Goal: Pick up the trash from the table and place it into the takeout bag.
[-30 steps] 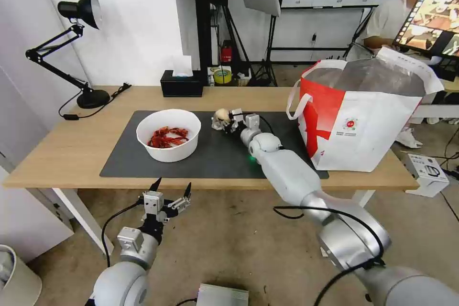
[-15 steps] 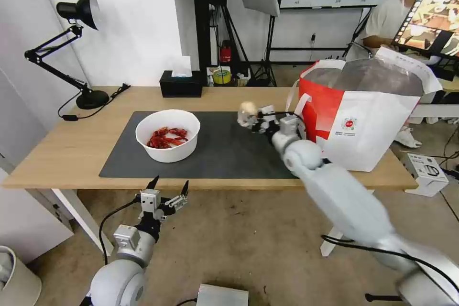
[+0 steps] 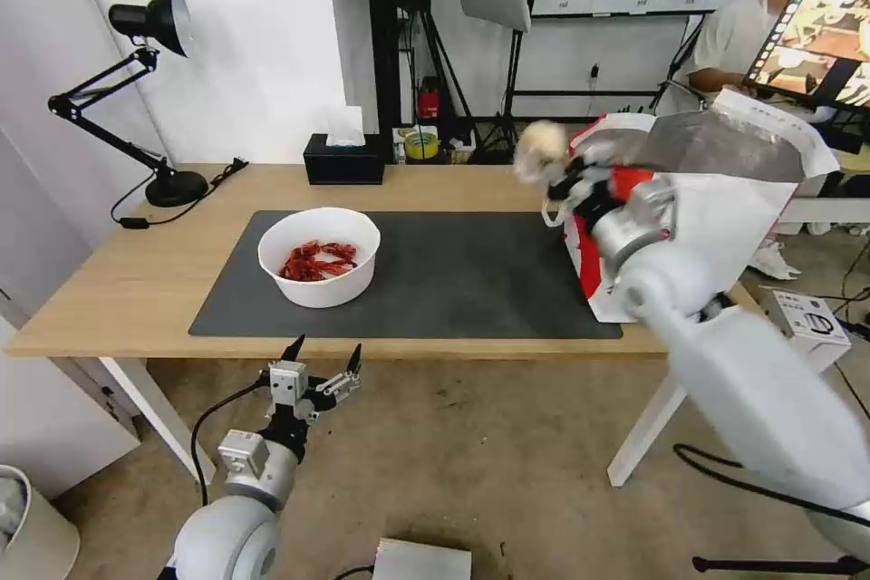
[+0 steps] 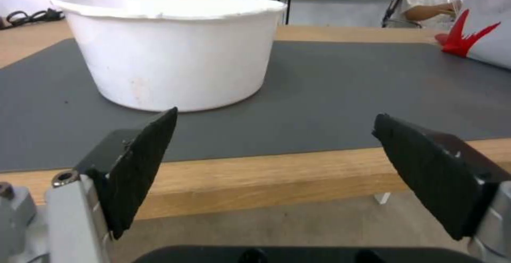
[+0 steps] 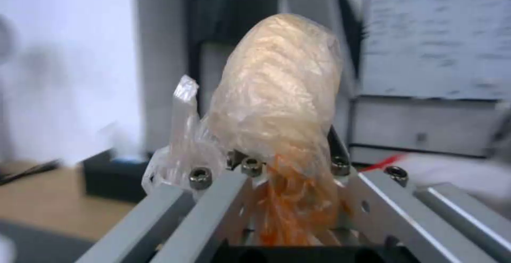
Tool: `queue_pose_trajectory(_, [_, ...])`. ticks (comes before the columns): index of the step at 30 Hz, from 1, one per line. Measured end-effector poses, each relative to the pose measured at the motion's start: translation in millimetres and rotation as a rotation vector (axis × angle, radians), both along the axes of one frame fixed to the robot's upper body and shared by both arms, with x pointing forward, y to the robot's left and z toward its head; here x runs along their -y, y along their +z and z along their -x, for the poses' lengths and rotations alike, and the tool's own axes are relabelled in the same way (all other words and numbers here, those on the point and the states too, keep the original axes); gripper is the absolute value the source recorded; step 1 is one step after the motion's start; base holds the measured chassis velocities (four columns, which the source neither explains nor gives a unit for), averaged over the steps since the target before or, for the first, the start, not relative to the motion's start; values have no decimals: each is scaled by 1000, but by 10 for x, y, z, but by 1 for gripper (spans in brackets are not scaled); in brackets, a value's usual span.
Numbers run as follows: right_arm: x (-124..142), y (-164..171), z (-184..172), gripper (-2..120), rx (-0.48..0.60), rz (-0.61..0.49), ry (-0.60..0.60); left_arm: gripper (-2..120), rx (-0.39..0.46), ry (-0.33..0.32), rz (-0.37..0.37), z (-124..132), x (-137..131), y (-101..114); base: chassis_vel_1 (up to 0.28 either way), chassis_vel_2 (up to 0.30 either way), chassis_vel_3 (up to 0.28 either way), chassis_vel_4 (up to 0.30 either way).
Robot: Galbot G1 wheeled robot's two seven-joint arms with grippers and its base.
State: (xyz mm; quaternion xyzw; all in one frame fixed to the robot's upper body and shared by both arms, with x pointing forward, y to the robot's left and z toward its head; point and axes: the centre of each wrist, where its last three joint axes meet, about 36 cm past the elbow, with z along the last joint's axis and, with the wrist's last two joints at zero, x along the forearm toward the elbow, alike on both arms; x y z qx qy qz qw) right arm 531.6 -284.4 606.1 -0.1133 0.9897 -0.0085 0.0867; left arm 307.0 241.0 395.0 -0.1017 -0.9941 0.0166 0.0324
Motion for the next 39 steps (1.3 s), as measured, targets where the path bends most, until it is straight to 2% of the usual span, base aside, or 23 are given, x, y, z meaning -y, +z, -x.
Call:
queue_pose_trajectory(2, [54,47,9,6,3,6,-26,100,0,0,0,1,2,-1,0,0,0,0])
queue_pose_trajectory(4, [274,196,69,6,-4,30,-146,100,-1,0,1,5,13,-5,0,0,0,0])
queue_pose_trajectory(5, [274,196,69,6,-4,30,-146,100,-1,0,1,5,13,-5,0,0,0,0])
queue_pose_trajectory(7, [425,211,115,6,-38,49,-242,100,-4,-3,1,5,29,-22,0,0,0,0])
queue_pose_trajectory(14, [555,180,134,6,-92,70,-318,100,-4,-8,3,3,49,-27,0,0,0,0])
queue_pose_trajectory(18, [697,55,100,7,-159,80,-381,100,-4,-10,3,1,61,-30,0,0,0,0])
queue_pose_trajectory(20, [707,32,105,11,-166,80,-386,100,-4,-11,3,1,60,-30,0,0,0,0])
queue_pose_trajectory(22, [703,9,121,23,-180,84,-385,100,-4,-12,2,2,59,-30,0,0,0,0])
queue_pose_trajectory(23, [703,9,121,23,-180,84,-385,100,-4,-12,2,2,59,-30,0,0,0,0])
queue_pose_trajectory(26, [697,-2,132,36,-185,88,-384,100,-6,-13,3,10,69,-35,0,0,0,0])
queue_pose_trajectory(27, [697,-2,132,36,-185,88,-384,100,-6,-13,3,10,69,-35,0,0,0,0])
queue_pose_trajectory(30, [700,8,138,53,-182,93,-385,100,-7,-15,2,13,74,-38,0,0,0,0])
queue_pose_trajectory(34, [704,12,131,61,-181,97,-386,100,-5,-18,1,12,73,-30,0,0,0,0])
queue_pose_trajectory(36, [691,1,126,73,-182,107,-385,100,-4,-18,1,11,75,-26,0,0,0,0])
queue_pose_trajectory(37, [691,1,126,73,-182,107,-385,100,-4,-18,1,11,75,-26,0,0,0,0])
queue_pose_trajectory(39, [666,5,137,83,-172,114,-384,100,-6,-19,1,14,86,-39,0,0,0,0])
